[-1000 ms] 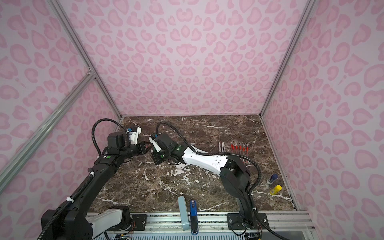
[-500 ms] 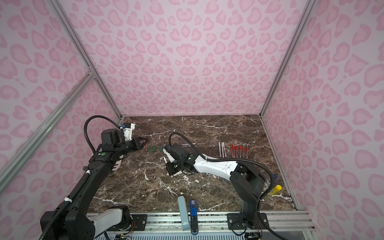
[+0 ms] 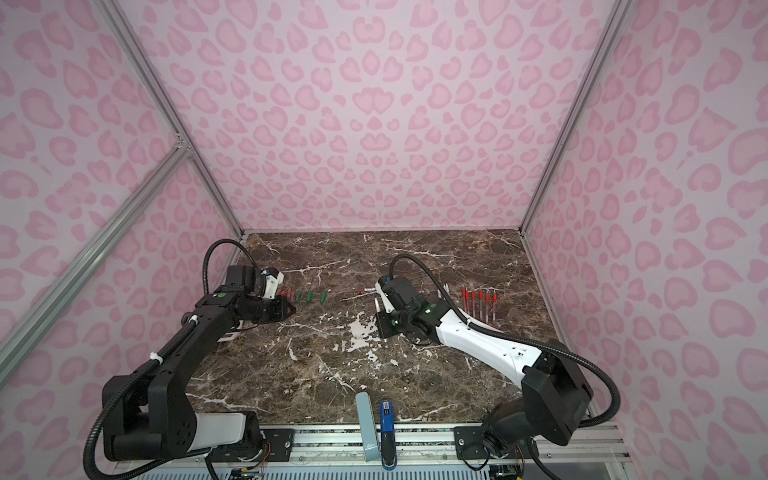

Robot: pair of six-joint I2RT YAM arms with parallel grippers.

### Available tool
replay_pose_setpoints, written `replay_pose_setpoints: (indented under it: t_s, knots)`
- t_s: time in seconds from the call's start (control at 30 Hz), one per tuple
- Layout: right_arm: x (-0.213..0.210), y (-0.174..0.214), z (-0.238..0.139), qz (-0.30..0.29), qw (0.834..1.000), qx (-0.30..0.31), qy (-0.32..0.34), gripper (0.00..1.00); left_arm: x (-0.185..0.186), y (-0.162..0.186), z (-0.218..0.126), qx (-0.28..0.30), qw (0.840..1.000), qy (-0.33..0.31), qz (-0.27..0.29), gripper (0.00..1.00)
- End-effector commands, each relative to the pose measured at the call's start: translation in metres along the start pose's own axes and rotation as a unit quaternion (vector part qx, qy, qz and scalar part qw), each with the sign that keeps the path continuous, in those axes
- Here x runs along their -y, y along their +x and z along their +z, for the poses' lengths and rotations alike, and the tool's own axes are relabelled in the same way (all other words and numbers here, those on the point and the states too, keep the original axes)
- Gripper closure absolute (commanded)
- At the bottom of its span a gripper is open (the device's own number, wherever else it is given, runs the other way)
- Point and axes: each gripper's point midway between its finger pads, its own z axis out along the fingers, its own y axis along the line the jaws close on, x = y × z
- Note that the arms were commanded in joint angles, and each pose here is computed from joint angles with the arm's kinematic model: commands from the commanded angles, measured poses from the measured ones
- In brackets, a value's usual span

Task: Open the pen caps
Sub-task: 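Close the left gripper on the brown cap while right gripper pulls the marker out, then lower the brown cap near the cap row with left gripper while right places marker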

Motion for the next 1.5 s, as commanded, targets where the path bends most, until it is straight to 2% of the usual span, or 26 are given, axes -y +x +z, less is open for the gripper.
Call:
replay_pose_setpoints:
  t_s: [0.0,0.4,0.77,0.9,1.03,1.27,1.3,1.47]
  knots:
    - [0.029,0.018,-0.010,0.013,0.999,-0.017,0.036,1.00,-0.013,0.005,0.008,-0.013,0.999,-0.034,0.017,0.96]
    - [0.105,0.064,-0.044,0.086,0.991,-0.025,0.103,1.00,-0.044,0.025,0.047,-0.097,0.990,-0.097,0.008,0.95]
    - [0.148,0.087,-0.051,0.148,0.976,-0.042,0.154,1.00,-0.063,0.034,0.064,-0.136,0.982,-0.130,0.001,0.84]
    - [0.166,0.100,-0.046,0.167,0.963,-0.077,0.198,1.00,-0.066,0.034,0.065,-0.136,0.981,-0.140,-0.001,0.81]
    - [0.180,0.115,-0.038,0.173,0.947,-0.141,0.232,1.00,-0.067,0.034,0.065,-0.136,0.980,-0.142,-0.003,0.73]
    - [0.192,0.119,-0.030,0.172,0.940,-0.157,0.249,1.00,-0.060,0.028,0.059,-0.124,0.983,-0.134,-0.007,0.65]
    - [0.194,0.119,-0.030,0.171,0.940,-0.155,0.251,1.00,-0.058,0.026,0.057,-0.120,0.984,-0.132,-0.005,0.59]
    - [0.206,0.122,-0.026,0.174,0.935,-0.167,0.261,0.99,-0.044,0.016,0.040,-0.083,0.989,-0.120,0.009,0.48]
